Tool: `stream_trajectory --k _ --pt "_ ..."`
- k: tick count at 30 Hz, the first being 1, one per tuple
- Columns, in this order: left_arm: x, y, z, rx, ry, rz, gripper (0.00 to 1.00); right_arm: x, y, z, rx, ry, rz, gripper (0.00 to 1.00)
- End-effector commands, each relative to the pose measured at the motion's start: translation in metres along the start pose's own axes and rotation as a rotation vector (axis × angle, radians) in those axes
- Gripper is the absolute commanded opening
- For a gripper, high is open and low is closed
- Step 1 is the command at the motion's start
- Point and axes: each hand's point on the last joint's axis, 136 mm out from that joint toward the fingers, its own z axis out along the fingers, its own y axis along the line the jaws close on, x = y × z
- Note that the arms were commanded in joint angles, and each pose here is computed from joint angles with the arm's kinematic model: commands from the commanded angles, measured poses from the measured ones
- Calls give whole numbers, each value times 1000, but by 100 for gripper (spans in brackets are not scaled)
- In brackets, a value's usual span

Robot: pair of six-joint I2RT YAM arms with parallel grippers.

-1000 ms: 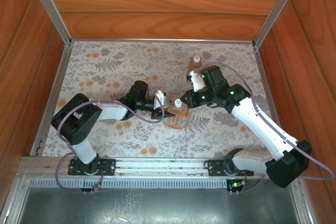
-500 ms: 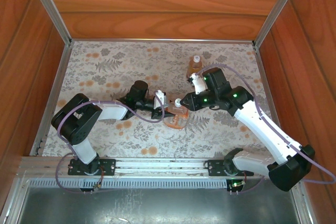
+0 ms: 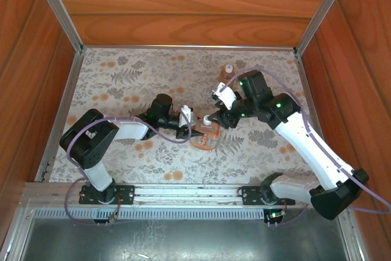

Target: Screw on the bottle caps

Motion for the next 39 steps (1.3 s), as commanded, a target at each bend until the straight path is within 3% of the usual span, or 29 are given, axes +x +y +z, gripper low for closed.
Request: stream_trajectory --k 1,6,14,39 --pt "68 -29 -2 57 187 -228 52 -3 1 7 -39 28 -80 58" --pt "68 -29 -1 63 186 -233 52 -2 -4 18 -65 72 75 46" --pt "66 -29 -1 66 181 -234 52 10 -4 30 -99 109 130 34" --pt "67 -30 0 71 181 -248 52 32 -4 43 -146 192 194 19"
